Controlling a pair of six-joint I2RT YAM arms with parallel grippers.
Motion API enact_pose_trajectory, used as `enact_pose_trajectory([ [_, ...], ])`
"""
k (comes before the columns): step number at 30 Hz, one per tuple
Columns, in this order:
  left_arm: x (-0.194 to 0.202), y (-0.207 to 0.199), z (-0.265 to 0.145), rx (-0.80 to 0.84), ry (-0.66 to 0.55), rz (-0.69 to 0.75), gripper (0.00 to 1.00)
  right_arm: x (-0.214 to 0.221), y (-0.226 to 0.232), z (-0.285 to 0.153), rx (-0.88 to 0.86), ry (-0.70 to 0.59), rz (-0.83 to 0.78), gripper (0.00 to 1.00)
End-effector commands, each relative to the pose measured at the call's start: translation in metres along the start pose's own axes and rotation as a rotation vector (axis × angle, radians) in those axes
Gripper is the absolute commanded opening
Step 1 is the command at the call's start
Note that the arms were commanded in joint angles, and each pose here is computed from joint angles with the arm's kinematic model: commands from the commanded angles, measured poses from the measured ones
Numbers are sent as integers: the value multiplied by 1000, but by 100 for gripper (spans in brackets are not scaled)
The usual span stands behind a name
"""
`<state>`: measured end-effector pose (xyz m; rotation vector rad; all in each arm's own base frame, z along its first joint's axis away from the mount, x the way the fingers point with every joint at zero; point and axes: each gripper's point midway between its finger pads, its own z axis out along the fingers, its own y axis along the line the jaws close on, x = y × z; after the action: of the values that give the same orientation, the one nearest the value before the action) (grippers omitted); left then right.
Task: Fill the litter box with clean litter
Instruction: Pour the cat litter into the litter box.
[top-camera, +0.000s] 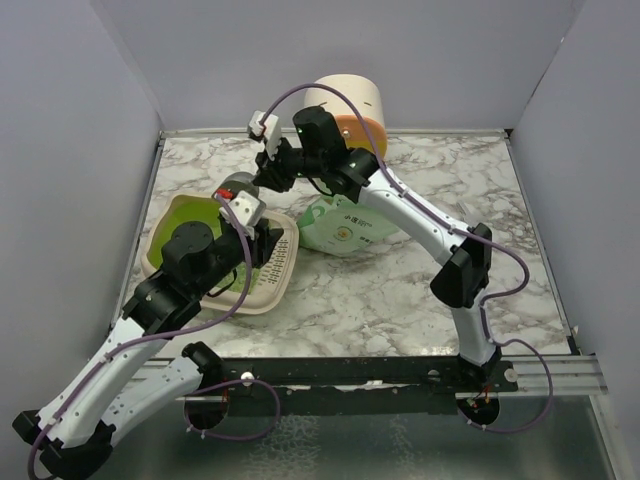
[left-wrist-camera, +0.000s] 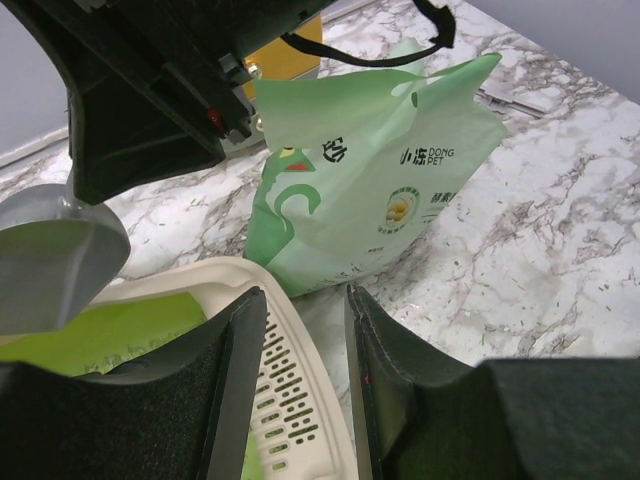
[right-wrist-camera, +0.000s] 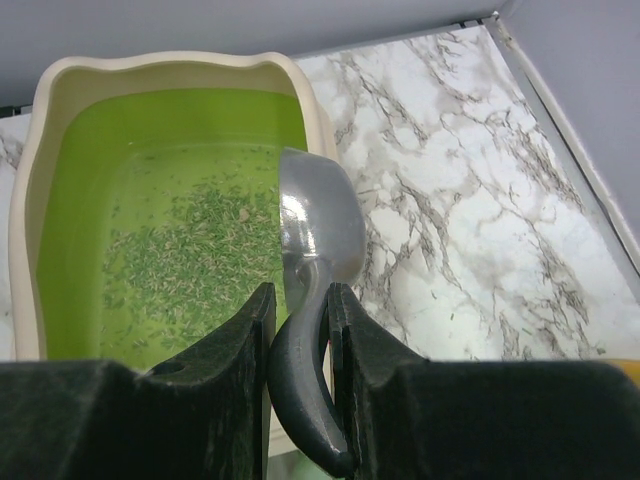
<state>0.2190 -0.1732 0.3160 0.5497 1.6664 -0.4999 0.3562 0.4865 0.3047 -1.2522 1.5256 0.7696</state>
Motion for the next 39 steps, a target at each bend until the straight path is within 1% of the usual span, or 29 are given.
enact_pose_trajectory([
  [1,-19,3,-5,-18,-28,5,40,-45,-3,-34,75,-87,-16,1],
  [5,-28,3,-6,-16,-36,18,43,-56,-3,-57,95,-78,19,1],
  [10,-38,-3,-2,16,-42,28,44,-67,-24,-102,152,-81,91,1],
  [15,-47,-9,10,52,-27,47,44,-76,-61,-175,270,-120,132,1],
  [17,-50,-10,16,58,-20,52,44,-80,-69,-205,316,-134,130,1],
  [21,-57,-11,30,63,-7,65,44,-87,-77,-263,421,-146,122,1],
  [25,-65,-13,44,81,5,93,45,-86,-78,-317,560,-129,105,1],
  [30,-84,-20,64,132,25,160,47,-63,-71,-368,731,-77,83,1],
  [33,-93,-27,75,184,35,203,50,-35,-73,-392,830,-20,90,1],
  [36,-93,-35,83,239,67,249,52,-2,-71,-409,910,46,91,1],
  [39,-86,-40,91,278,113,291,53,27,-64,-416,937,96,123,1],
])
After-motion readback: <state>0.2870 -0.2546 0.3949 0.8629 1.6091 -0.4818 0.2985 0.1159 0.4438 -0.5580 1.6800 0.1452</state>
